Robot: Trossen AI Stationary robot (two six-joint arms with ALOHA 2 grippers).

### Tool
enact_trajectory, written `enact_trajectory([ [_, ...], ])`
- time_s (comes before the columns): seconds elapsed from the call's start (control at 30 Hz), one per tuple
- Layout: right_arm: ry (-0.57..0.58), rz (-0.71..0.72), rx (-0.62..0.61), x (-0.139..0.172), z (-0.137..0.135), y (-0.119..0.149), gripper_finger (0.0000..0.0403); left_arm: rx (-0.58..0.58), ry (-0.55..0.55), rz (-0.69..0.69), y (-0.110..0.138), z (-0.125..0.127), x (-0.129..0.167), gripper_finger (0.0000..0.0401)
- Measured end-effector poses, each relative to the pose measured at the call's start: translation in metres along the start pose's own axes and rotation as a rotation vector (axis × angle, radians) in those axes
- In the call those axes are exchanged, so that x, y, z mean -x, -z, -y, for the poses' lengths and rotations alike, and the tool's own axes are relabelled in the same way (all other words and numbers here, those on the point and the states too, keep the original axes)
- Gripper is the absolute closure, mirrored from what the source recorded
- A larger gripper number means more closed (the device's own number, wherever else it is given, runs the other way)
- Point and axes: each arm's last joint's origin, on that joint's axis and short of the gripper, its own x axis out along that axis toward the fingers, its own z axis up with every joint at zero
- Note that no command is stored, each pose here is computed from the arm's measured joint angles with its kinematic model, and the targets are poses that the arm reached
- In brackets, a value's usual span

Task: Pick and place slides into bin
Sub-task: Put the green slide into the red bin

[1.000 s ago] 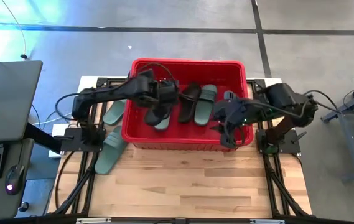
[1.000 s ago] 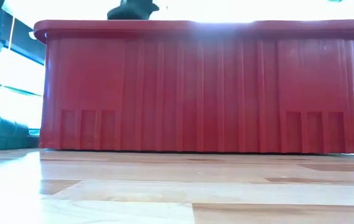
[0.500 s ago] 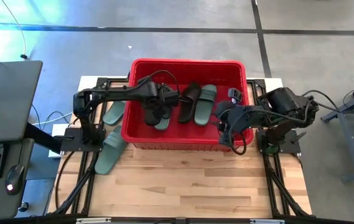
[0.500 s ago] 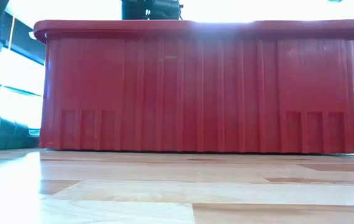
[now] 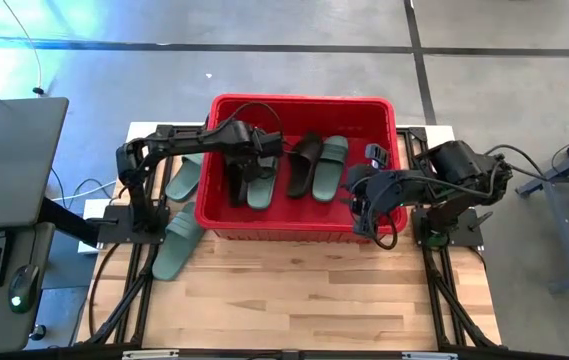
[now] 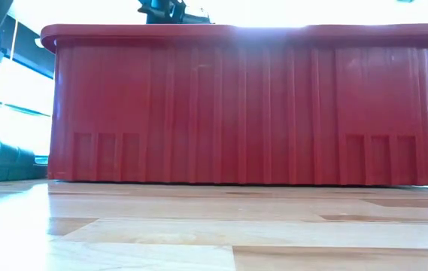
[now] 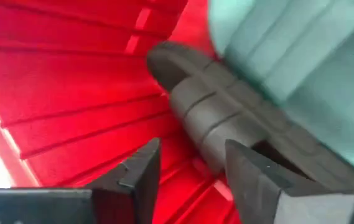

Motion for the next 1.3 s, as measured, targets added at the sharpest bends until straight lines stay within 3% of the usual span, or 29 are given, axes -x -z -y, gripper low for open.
enact_trajectory([
  [0.13, 0.000, 0.000, 0.003, 0.000, 0.000, 0.000, 0.0269, -0.014, 0.070, 0.060, -0.005, -0.001, 0.032, 0.0221],
  [0.3, -0.009, -0.003, 0.003, 0.000, 0.000, 0.000, 0.0269, -0.106, 0.111, 0.225, -0.006, -0.006, 0.099, 0.0216],
  [0.5, -0.034, -0.012, -0.001, 0.000, -0.001, 0.000, 0.0269, -0.187, 0.085, 0.431, 0.020, -0.009, 0.178, 0.0228],
  [0.63, -0.034, -0.013, 0.000, 0.000, -0.001, 0.000, 0.0269, -0.196, 0.148, 0.552, 0.047, -0.006, 0.214, 0.0237],
  [1.03, -0.041, -0.013, 0.005, 0.001, -0.003, 0.001, 0.0269, -0.213, 0.326, 0.685, 0.114, 0.039, 0.264, 0.0266],
  [1.17, -0.049, -0.011, 0.013, 0.002, -0.006, 0.002, 0.0269, -0.225, 0.346, 0.688, 0.140, 0.043, 0.264, 0.0282],
  [1.3, -0.058, -0.010, 0.028, 0.003, -0.009, 0.003, 0.0269, -0.197, 0.354, 0.618, 0.165, 0.043, 0.241, 0.0294],
])
